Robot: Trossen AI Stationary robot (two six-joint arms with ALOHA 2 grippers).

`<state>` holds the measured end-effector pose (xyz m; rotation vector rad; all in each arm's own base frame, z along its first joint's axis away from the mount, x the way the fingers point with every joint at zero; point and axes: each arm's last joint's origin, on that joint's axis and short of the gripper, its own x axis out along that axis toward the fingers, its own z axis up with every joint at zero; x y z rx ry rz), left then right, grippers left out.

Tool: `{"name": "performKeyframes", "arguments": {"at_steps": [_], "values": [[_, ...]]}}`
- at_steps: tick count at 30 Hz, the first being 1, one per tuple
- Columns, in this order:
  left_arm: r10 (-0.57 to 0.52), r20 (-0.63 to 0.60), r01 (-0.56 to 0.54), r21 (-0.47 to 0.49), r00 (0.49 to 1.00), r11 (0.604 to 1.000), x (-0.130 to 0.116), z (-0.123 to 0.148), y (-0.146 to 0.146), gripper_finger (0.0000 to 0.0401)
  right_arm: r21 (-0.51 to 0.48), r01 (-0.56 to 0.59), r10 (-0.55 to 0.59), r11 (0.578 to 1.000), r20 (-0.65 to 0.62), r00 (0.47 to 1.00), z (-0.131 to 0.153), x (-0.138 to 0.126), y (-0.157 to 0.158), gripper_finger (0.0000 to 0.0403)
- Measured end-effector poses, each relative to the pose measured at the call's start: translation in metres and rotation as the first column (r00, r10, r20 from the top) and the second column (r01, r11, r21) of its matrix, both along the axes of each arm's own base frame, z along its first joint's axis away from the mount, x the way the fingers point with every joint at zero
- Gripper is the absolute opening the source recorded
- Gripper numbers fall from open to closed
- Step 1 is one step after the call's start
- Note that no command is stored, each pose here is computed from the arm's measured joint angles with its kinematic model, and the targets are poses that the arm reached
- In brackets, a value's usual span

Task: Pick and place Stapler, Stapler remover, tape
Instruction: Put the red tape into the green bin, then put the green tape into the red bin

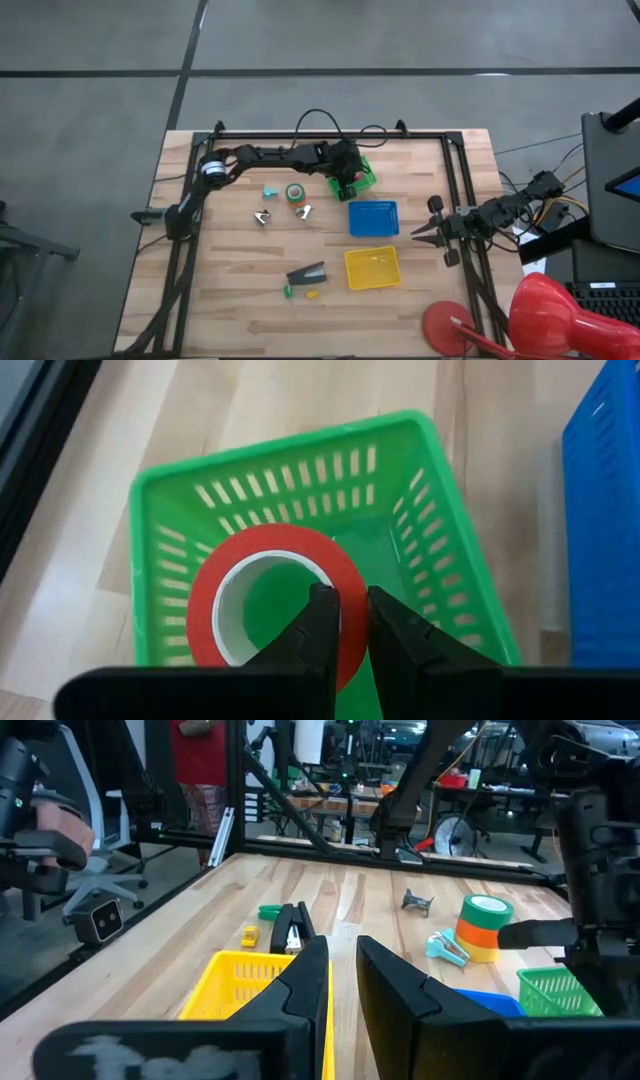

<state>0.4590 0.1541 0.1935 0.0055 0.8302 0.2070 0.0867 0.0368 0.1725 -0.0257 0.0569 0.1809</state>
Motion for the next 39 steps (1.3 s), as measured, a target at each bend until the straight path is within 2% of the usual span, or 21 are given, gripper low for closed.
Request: {"name": "performKeyframes", "arguments": {"at_steps": [9,17,21,27,32,36,39], "values": [[0.004,0.002,-0.004,-0.009,1.0,1.0,0.0,-0.002,0.0,0.0074,-0.001,0.0,0.0,1.0,0.001,1.0,0.0,0.0,0.0,0.0052],[0.002,-0.005,-0.002,-0.011,1.0,1.0,0.0,-0.002,0.0,0.0127,0.0,0.0,0.0,1.0,0.0,1.0,0.0,0.0,0.0,0.0052],[0.001,-0.036,-0.002,-0.024,0.999,1.0,-0.008,0.017,-0.004,0.0148,0.001,0.0,0.0,1.0,0.001,1.0,0.0,0.0,0.0,0.0052],[-0.03,-0.066,0.025,-0.072,0.997,0.997,-0.039,0.073,-0.028,0.0155,0.001,-0.001,0.001,1.0,0.001,1.0,0.0,0.0,0.0,0.0052],[-0.023,-0.125,0.006,-0.133,0.992,0.991,-0.075,0.103,-0.058,0.0152,0.001,-0.001,0.001,1.0,0.001,1.0,0.0,0.0,0.0,0.0052],[-0.061,-0.176,0.036,-0.144,0.982,0.989,-0.104,0.106,-0.084,0.0152,0.0,0.0,0.0,1.0,0.001,1.0,0.0,0.0,0.0,0.0052],[-0.033,-0.202,0.008,-0.12,0.979,0.993,-0.125,0.102,-0.095,0.0151,-0.001,0.0,0.0,1.0,0.001,1.0,0.0,0.0,0.0,0.0052]]}}
